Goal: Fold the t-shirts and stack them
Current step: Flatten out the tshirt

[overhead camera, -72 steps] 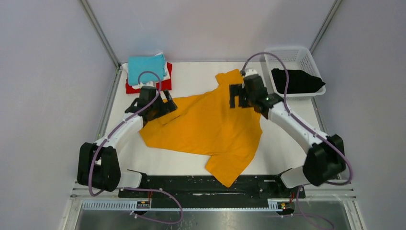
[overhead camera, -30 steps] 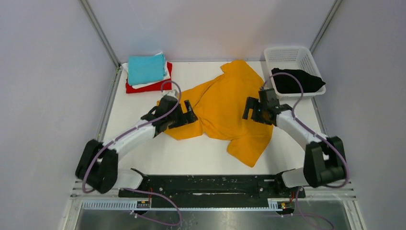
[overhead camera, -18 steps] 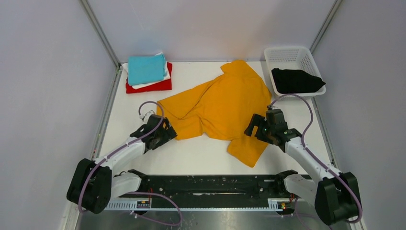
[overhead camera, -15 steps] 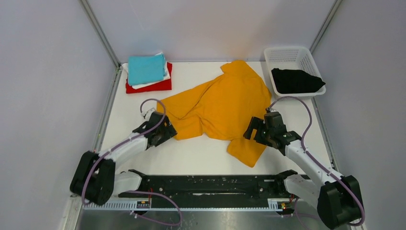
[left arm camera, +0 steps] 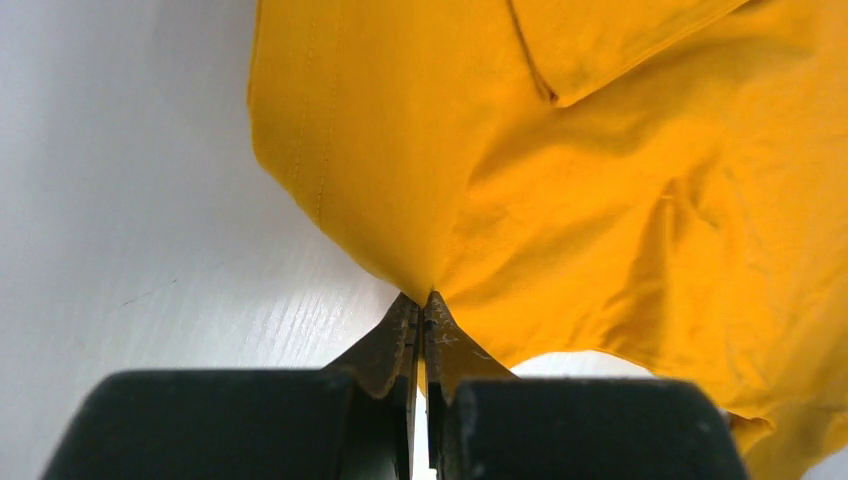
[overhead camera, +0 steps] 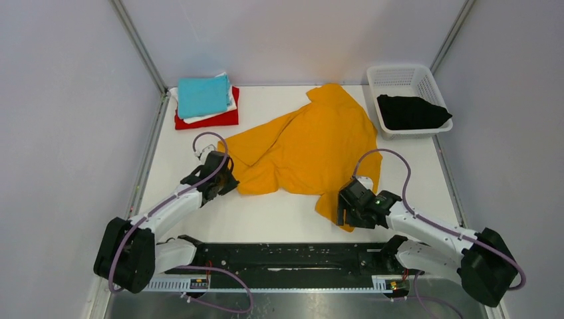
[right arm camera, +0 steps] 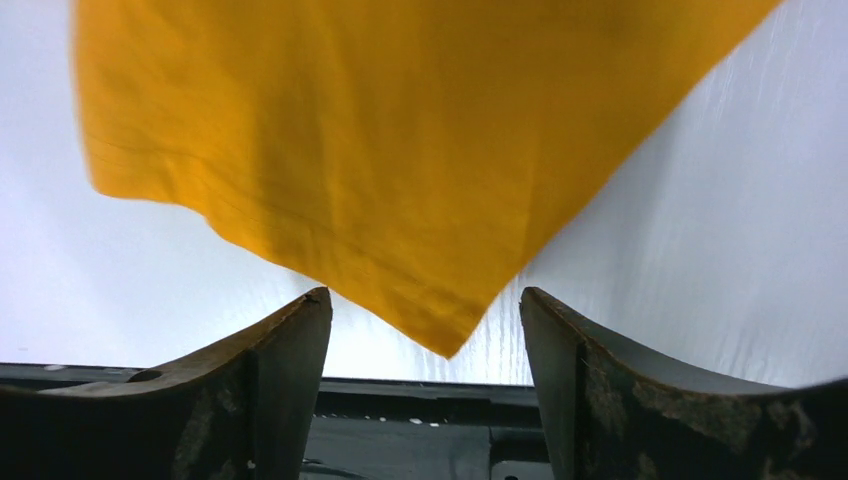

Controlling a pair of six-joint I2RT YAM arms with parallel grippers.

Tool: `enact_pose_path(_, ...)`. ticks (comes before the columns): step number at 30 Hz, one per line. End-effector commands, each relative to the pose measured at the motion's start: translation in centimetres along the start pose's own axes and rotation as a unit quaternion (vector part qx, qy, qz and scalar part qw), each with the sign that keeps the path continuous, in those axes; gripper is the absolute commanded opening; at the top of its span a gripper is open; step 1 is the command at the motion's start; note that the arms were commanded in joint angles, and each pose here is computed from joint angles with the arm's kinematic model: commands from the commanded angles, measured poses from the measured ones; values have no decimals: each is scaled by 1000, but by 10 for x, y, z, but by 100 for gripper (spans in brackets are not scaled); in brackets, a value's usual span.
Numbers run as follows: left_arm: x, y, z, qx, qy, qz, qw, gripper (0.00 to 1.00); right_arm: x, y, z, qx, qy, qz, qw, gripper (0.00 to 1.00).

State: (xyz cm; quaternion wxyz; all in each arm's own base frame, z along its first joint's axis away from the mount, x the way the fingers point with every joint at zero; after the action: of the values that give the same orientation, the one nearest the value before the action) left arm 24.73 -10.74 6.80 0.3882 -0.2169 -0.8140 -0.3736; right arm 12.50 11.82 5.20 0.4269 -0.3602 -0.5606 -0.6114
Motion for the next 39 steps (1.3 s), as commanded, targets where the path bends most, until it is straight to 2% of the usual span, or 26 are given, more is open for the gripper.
enact_pose_path(1, 19, 4, 10, -1, 2, -20, 1000, 0, -1, -11, -2, -4, -53, 22, 998, 75)
enact_pose_path(6, 25, 0, 13, -4, 6, -9, 1000, 0, -19, -12, 10, 17, -63, 50, 997, 71)
enact_pose_path(10, 26, 3, 17, -5, 17, -17, 1000, 0, -30, -10, 15, 19, -76, 56, 995, 55)
enact_pose_path(12, 27, 6, 16, -8, 19, -22, 1000, 0, -30, 0, 14, 21, -90, 34, 995, 40)
enact_pose_path(14, 30, 11, 12, -11, 18, -29, 999, 0, -25, 14, 13, 25, -100, 3, 995, 5)
enact_pose_path(15, 33, 15, 8, -12, 14, -33, 999, 0, -20, 23, 13, 29, -105, -17, 994, 0)
enact_pose_path(17, 42, 25, -1, -11, 2, -45, 999, 0, -2, 46, 9, 37, -124, -64, 989, 0)
enact_pose_path(20, 74, 50, -28, 1, -59, -95, 994, 0, 44, 87, -1, 24, -160, -157, 974, 0)
enact_pose_path(25, 162, 97, -73, 12, -194, -187, 963, 0, 154, 142, -22, -29, -148, -334, 930, 0)
enact_pose_path(27, 200, 112, -89, 6, -238, -209, 949, 0, 207, 160, -27, -42, -118, -396, 910, 0)
enact_pose_path(31, 282, 136, -116, -8, -331, -248, 910, 0, 298, 175, -40, -59, -56, -478, 874, 0)
enact_pose_path(39, 427, 162, -113, -18, -439, -346, 829, 0, 431, 178, -53, -18, 62, -578, 813, 0)
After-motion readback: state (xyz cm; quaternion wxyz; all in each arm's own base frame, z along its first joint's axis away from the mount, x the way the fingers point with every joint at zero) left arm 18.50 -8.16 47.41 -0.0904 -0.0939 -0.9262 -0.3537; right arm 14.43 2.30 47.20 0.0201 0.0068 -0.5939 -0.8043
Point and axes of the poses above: each gripper's point midway between its finger pads, its own x axis back along the fingers, its own z axis along the line the jaws close on, y = z × x, the point moved 3 cm from there along x, back along the fingers, and after that the axes turned 7 degrees about x, right-handed, at the moved point
